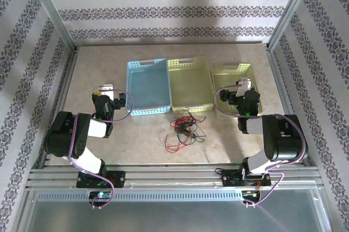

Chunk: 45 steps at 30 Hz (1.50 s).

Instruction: Untangle the cables

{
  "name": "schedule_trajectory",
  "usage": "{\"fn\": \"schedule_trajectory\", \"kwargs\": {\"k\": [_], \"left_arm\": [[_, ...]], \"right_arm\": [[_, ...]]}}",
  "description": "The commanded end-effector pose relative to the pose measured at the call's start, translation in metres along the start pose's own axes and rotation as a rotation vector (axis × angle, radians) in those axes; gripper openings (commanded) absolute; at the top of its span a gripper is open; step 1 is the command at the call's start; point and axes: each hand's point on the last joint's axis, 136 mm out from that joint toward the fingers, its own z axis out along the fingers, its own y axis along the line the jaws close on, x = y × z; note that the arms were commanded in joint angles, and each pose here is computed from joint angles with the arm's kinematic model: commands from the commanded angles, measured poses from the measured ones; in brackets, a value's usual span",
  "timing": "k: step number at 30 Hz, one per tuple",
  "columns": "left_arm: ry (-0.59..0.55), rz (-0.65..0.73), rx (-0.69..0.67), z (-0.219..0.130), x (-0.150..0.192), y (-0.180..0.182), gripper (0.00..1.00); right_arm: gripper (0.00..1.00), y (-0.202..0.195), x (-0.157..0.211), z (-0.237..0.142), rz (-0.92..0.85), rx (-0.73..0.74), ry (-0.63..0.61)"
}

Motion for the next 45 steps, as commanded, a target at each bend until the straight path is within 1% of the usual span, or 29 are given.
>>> {"fn": "schedule_trajectory", "kwargs": {"k": [1,17,20,23,26,32,33,34,35,36,38,39,41,42,43,45], "left_arm": [[-0.016,0.013,0.010,0.003,-0.007,-0.005,0.99],[-0.015,0.010,0.008,0.003,-0.006,-0.004,0.99],[-0.010,-0.017,-0.030,0.004,-0.006,0.005,0.99],[-0.003,-0.027,-0.029,0.005,-0.005,0.007,0.99],[-0.004,-0.027,-0.028,0.005,-0.006,0.007,0.99],[0.004,-0.027,-0.028,0.005,-0.005,0.007,0.99],[-0.006,-0.023,-0.037,0.005,-0.008,0.008,0.99],[0.013,-0.029,-0.033,0.003,-0.009,0.008,0.99],[0.001,-0.015,-0.031,0.001,-0.018,0.008,0.99],[0.014,-0.011,-0.073,-0.002,-0.024,0.012,0.99],[0.107,-0.071,-0.184,-0.011,-0.036,0.031,0.99],[0.142,-0.075,-0.239,-0.017,-0.042,0.041,0.99],[0.132,-0.095,-0.319,-0.030,-0.047,0.054,0.99],[0.096,-0.130,-0.356,-0.039,-0.050,0.061,0.99],[0.084,-0.163,-0.381,-0.046,-0.051,0.065,0.99],[0.148,-0.201,-0.348,-0.059,-0.053,0.055,0.99]], "right_arm": [[0.98,0.004,-0.002,0.000,0.013,-0.030,-0.018],[0.98,0.004,-0.002,0.000,0.013,-0.030,-0.017],[0.98,0.005,-0.003,0.000,0.013,-0.032,-0.019],[0.98,0.003,-0.002,0.000,0.018,-0.029,-0.018],[0.98,-0.002,-0.003,0.000,0.029,0.002,-0.020],[0.98,-0.003,-0.002,0.000,0.029,0.007,-0.013],[0.98,-0.007,-0.005,0.000,0.039,0.032,-0.020],[0.98,-0.014,-0.009,-0.002,0.054,0.075,-0.023],[0.98,-0.022,-0.015,-0.007,0.067,0.129,-0.018],[0.98,-0.025,-0.024,-0.014,0.081,0.154,-0.010],[0.98,-0.029,-0.034,-0.030,0.135,0.199,0.053],[0.98,-0.031,-0.039,-0.038,0.179,0.222,0.098],[0.98,-0.029,-0.045,-0.052,0.270,0.247,0.161],[0.98,-0.020,-0.047,-0.058,0.308,0.217,0.171],[0.98,-0.008,-0.048,-0.062,0.333,0.168,0.174],[0.98,0.034,-0.048,-0.075,0.325,0.019,0.212]]}}
